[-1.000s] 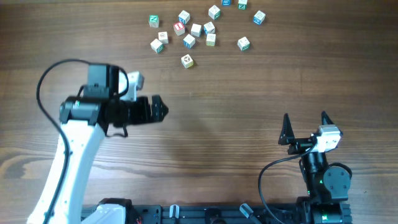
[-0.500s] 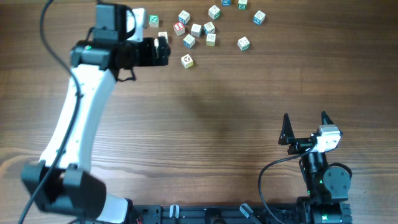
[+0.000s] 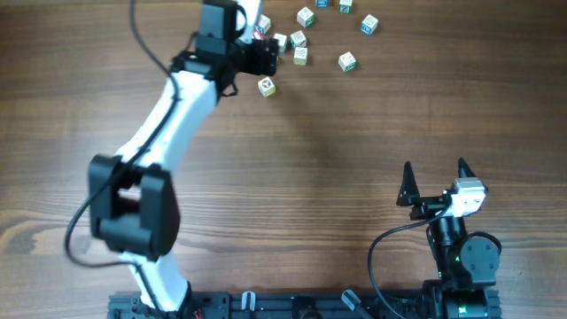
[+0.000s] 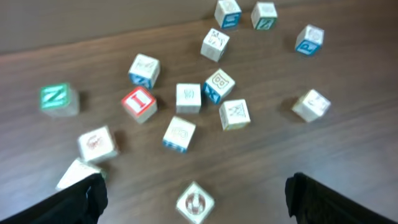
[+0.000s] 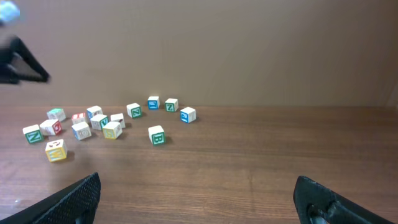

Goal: Form a horizontal line
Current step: 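Reach the left gripper forward to the block pile, then lower the left gripper and grasp the wooden 8 block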

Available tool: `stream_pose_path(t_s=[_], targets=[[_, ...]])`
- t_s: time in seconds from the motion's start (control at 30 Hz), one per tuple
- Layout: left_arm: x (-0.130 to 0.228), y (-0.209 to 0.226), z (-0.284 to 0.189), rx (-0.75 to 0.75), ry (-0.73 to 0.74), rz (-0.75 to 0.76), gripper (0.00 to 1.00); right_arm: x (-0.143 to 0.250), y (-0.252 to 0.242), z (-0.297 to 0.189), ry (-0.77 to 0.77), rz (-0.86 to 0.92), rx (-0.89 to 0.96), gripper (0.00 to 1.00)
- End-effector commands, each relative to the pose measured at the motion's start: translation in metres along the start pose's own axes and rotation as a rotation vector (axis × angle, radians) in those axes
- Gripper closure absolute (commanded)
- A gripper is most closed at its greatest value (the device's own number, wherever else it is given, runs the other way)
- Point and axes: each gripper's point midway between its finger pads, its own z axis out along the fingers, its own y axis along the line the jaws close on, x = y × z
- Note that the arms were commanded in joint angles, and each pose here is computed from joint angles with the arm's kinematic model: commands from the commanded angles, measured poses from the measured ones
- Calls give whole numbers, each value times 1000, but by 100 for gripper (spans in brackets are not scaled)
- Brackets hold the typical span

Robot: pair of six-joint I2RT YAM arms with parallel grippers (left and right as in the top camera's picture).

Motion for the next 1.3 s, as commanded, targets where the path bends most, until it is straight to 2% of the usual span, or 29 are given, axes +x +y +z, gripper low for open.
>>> stream_pose_path(t_s=[0.0, 0.27, 1.07, 1.27], targets=[[23, -3, 40, -59, 43, 77, 5, -2, 4, -1, -10, -18, -21, 0], [54, -1, 87, -78, 67, 116, 16, -2, 4, -1, -10, -18, -21, 0], [40, 17, 121, -89, -81, 202, 20, -2, 4, -1, -10, -18, -21, 0], [54, 19, 134, -89, -60, 201, 23, -2, 4, -1, -10, -18, -21, 0]])
